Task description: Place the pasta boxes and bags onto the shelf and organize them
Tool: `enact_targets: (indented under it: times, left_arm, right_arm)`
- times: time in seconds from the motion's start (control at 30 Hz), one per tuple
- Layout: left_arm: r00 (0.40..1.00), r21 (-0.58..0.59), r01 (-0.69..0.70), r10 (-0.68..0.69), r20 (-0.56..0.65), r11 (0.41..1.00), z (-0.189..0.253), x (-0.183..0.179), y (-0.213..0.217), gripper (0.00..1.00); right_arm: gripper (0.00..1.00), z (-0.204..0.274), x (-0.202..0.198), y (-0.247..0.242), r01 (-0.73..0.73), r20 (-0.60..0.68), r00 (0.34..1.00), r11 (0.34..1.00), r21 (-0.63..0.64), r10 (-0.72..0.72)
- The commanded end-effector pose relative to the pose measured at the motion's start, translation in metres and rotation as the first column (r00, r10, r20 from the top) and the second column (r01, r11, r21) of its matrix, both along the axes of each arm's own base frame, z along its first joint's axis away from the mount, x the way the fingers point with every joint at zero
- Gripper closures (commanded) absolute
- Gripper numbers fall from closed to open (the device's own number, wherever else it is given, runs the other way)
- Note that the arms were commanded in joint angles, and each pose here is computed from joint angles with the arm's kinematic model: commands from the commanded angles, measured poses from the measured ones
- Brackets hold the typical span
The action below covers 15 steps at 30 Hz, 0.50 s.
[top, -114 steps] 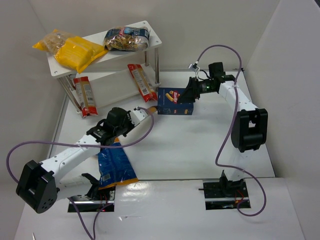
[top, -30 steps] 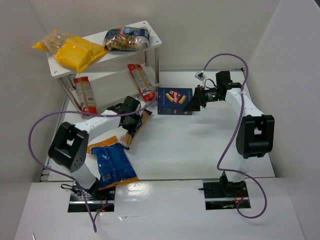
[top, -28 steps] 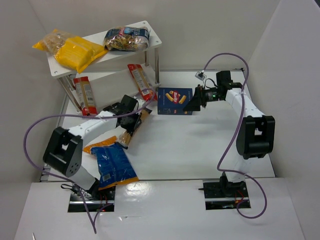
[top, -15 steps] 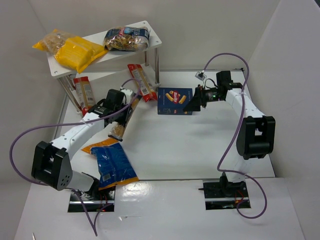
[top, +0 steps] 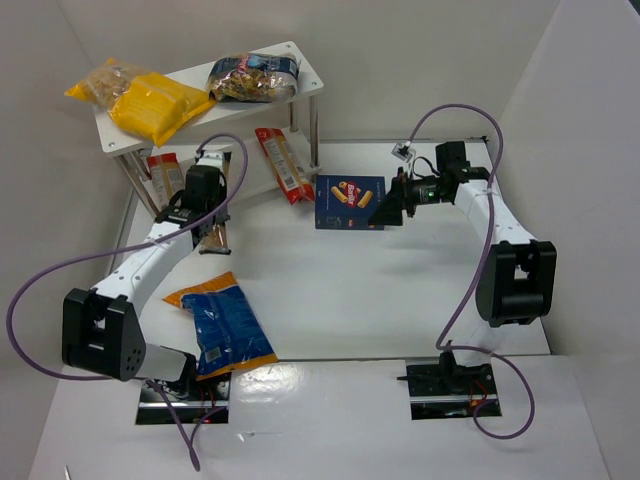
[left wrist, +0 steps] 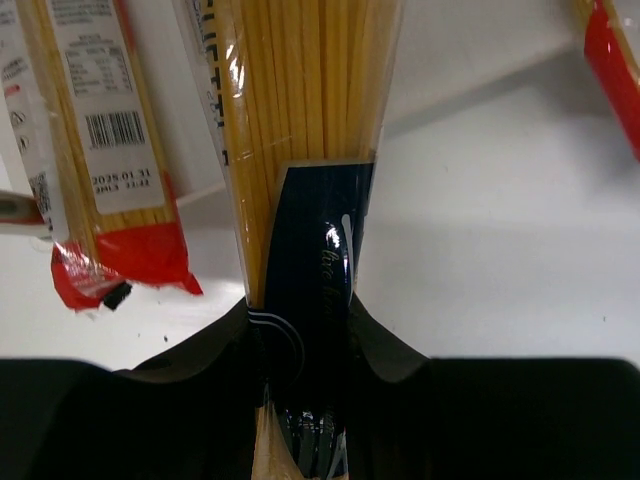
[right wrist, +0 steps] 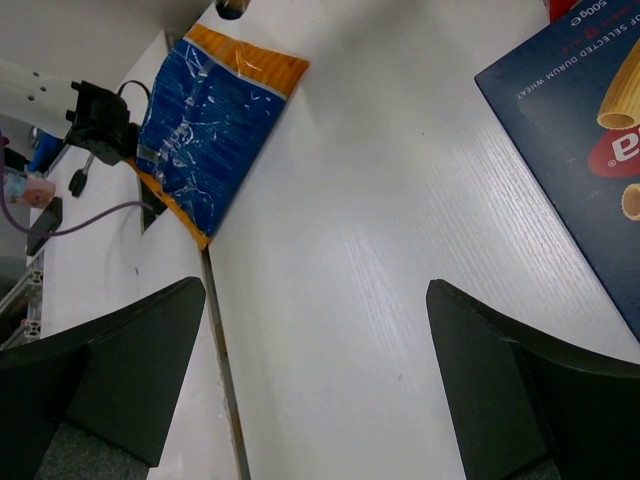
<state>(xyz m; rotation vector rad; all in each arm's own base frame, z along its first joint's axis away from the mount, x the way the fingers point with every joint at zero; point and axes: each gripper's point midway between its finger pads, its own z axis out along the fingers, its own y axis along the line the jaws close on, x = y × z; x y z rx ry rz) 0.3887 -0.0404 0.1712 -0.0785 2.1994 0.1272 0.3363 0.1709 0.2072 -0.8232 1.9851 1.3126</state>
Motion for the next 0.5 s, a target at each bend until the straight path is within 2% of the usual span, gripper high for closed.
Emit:
enact_targets:
  times: [0.0, 0.2, 0.37, 0.47]
  left_arm:
    - [0.963, -0.059, -0.085, 0.097, 0.251, 0.995, 0.054, 0.043, 0.009, 1.00]
    - [0.959, -0.077, -0.163, 0.176, 0.224, 0.984, 0.031, 0.071, 0.028, 1.00]
    - [0.939, -0.079, -0.215, 0.228, 0.259, 0.973, 0.026, 0.087, 0.046, 1.00]
    - [0.932, -0.061, -0.202, 0.210, 0.294, 0.978, 0.034, 0.091, 0.047, 1.00]
  right_arm:
    - [0.00, 0.016, -0.006, -0.003, -0.001, 0.082, 0.997, 1.000, -0.005, 0.001]
    - [0.00, 0.018, -0.006, -0.004, 0.002, 0.109, 0.994, 1.000, -0.014, 0.000]
    - [0.00, 0.018, -0.006, -0.004, -0.001, 0.118, 0.993, 1.000, -0.016, 0.003]
    - [0.00, 0.015, -0.007, -0.004, -0.004, 0.117, 0.993, 1.000, -0.018, 0.006]
